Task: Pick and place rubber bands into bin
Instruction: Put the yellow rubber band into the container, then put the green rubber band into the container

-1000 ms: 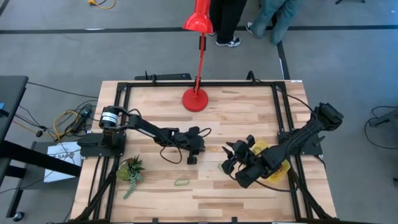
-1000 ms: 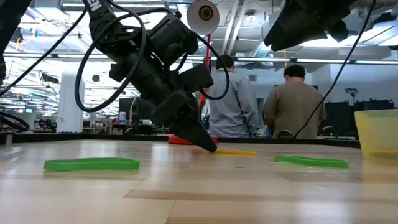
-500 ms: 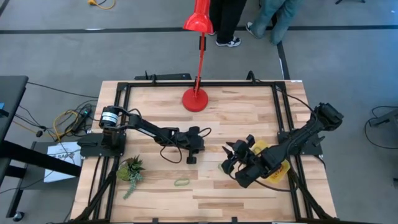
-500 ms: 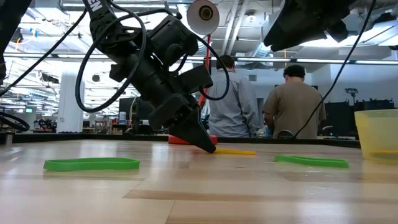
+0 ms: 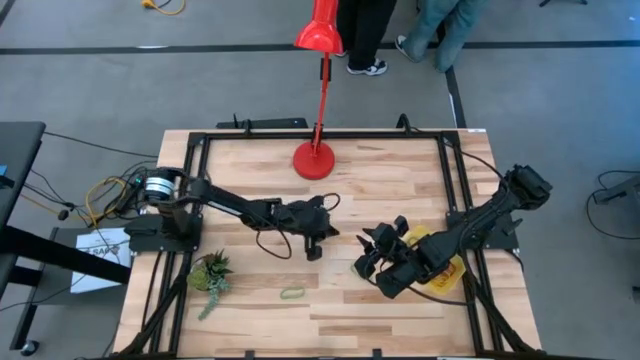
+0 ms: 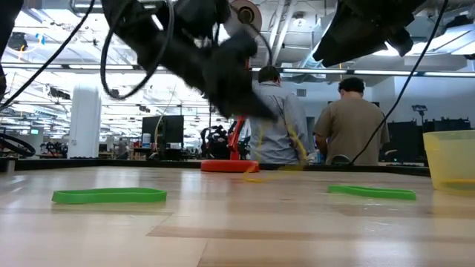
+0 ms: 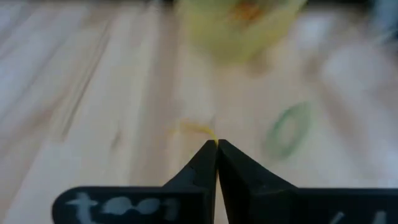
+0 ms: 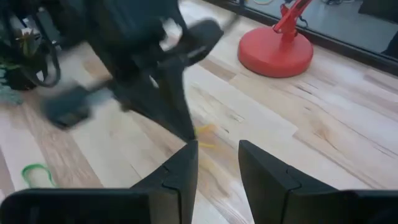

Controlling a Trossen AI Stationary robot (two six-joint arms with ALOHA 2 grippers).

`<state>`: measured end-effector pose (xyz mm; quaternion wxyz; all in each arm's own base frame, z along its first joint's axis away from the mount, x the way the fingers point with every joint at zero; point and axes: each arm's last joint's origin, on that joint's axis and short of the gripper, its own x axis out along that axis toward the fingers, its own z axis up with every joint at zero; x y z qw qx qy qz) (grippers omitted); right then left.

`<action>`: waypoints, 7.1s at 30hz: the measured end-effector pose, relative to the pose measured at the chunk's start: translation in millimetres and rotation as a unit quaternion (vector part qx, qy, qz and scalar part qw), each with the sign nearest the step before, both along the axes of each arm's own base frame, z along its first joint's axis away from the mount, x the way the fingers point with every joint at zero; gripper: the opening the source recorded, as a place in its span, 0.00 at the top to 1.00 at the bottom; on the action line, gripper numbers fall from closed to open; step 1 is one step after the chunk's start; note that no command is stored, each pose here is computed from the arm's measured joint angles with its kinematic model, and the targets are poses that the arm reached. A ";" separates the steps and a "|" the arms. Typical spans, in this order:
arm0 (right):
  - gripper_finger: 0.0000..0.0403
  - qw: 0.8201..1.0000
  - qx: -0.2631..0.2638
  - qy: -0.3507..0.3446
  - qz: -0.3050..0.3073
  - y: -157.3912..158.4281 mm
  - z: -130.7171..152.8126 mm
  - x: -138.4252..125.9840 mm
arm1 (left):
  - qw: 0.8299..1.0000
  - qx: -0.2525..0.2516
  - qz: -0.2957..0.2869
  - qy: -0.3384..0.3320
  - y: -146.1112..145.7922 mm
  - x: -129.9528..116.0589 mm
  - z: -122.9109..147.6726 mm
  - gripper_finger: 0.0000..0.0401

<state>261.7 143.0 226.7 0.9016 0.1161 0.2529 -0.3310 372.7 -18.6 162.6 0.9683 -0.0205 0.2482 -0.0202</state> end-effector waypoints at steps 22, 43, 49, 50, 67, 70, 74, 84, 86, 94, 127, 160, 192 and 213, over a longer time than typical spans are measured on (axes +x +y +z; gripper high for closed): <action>0.73 0.998 -0.007 -0.046 0.047 7.7 10.2 14.3 | 0.984 -0.028 -0.100 -0.142 -6.3 -9.2 65.1 1.00; 0.73 0.985 -0.033 -0.014 0.169 16.2 15.6 22.7 | 0.949 -0.108 -0.255 -0.153 -15.0 -12.5 70.6 1.00; 0.73 0.965 -0.073 -0.003 0.251 26.9 2.9 40.2 | 0.939 -0.131 -0.275 -0.159 -15.9 -12.9 73.7 1.00; 0.73 0.959 -0.084 0.003 0.270 28.3 0.2 42.9 | 0.937 -0.137 -0.280 -0.156 -16.3 -13.1 73.7 1.00; 0.73 0.956 -0.079 -0.030 0.280 28.6 9.1 45.7 | 0.952 -0.151 -0.250 -0.096 -12.1 -14.3 62.2 1.00; 0.73 0.955 -0.079 -0.032 0.283 31.1 9.5 44.4 | 0.951 -0.150 -0.251 -0.102 -12.1 -14.1 63.3 1.00; 0.73 0.956 -0.079 -0.032 0.282 30.4 9.6 44.8 | 0.951 -0.149 -0.251 -0.105 -12.1 -13.9 63.9 1.00; 0.83 0.957 -0.074 -0.029 0.279 27.1 8.3 46.8 | 0.949 -0.152 -0.255 -0.108 -11.9 -13.9 64.7 1.00; 0.87 0.957 -0.075 -0.026 0.280 27.3 7.9 46.4 | 0.949 -0.162 -0.252 -0.103 -11.8 -14.0 64.5 1.00; 0.98 0.959 -0.062 -0.019 0.275 27.2 5.2 45.1 | 0.947 -0.166 -0.255 -0.103 -10.9 -15.1 66.6 1.00; 1.00 0.990 0.019 0.055 0.126 -17.0 -14.7 45.7 | 0.994 0.051 -0.077 -0.058 14.4 -17.0 54.2 1.00; 1.00 0.956 0.163 0.236 -0.059 -21.3 67.0 -46.7 | 0.995 0.097 0.000 0.010 14.4 -21.3 42.2 0.70; 0.75 0.978 0.183 0.096 -0.023 42.7 1.8 -45.5 | 0.974 -0.028 -0.176 0.138 -16.1 -45.6 12.5 0.70; 0.75 0.937 0.216 0.274 -0.025 17.8 -97.6 26.5 | 0.957 0.006 -0.175 0.233 -88.1 -82.4 -11.9 0.70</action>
